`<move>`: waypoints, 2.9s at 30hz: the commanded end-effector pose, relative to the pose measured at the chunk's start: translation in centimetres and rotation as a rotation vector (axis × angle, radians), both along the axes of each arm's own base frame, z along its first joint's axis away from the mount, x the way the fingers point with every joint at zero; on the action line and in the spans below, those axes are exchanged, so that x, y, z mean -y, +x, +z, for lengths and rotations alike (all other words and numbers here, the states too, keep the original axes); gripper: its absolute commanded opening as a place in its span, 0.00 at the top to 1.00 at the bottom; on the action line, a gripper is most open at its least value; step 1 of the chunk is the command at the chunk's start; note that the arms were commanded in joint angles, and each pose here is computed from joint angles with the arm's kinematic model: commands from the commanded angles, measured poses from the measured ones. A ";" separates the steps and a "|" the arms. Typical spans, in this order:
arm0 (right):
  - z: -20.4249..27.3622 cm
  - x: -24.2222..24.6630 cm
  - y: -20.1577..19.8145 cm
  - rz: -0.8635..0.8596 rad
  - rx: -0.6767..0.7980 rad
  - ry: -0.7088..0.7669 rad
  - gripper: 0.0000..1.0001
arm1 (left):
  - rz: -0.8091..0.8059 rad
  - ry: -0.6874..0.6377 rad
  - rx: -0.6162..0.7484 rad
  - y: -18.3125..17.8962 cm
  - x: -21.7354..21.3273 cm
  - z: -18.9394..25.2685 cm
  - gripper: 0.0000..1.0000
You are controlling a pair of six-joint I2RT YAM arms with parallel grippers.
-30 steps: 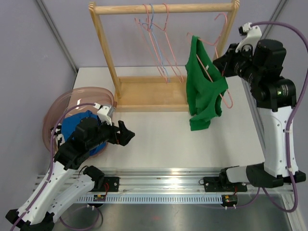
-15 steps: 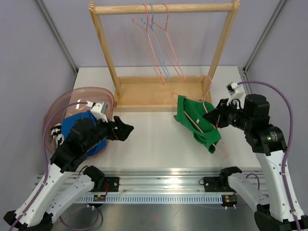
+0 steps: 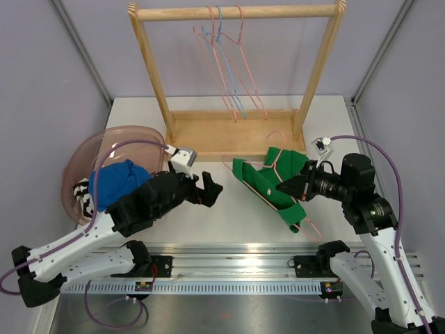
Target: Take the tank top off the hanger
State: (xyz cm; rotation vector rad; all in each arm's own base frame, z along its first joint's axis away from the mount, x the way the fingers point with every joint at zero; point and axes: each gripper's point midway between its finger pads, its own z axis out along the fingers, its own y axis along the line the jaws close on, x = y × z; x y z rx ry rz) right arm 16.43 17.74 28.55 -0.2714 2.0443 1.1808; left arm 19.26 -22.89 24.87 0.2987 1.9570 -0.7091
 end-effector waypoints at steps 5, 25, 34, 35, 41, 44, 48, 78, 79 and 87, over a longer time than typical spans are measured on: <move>2.6 -1.5 -2.2 0.120 0.046 0.127 1.00 | -0.011 0.046 0.172 0.2 4.8 3.0 0.05; 5.0 -0.8 -6.9 0.221 0.137 0.113 1.00 | 0.077 0.087 0.170 2.3 7.3 2.5 0.95; 3.3 -0.6 -7.2 0.284 0.169 0.035 1.00 | 0.562 0.066 0.104 3.5 -4.3 2.7 1.00; 3.6 -0.8 -8.1 0.334 0.179 0.060 1.00 | 0.589 0.097 0.087 3.3 -5.7 2.0 1.00; 5.1 -1.3 -10.1 0.431 0.280 0.149 1.00 | 0.654 0.045 0.037 3.1 -9.7 1.8 1.00; 5.3 -1.4 -10.0 0.437 0.301 0.161 1.00 | 0.622 0.027 -0.007 3.1 -9.7 1.4 1.00; 5.8 -1.6 -9.2 0.418 0.311 0.191 1.00 | 0.462 -0.033 -0.021 2.5 -7.1 1.8 1.00; 12.3 14.2 0.3 -0.887 0.885 0.779 1.00 | -0.378 -0.095 -0.260 -9.1 6.7 -8.5 1.00; 12.1 13.7 0.6 -0.874 0.870 0.711 1.00 | -0.324 -0.076 -0.251 -8.3 6.2 -8.8 1.00; 7.5 11.6 6.6 -0.832 0.539 0.025 1.00 | -0.136 0.025 -0.226 -6.6 2.1 -7.5 0.57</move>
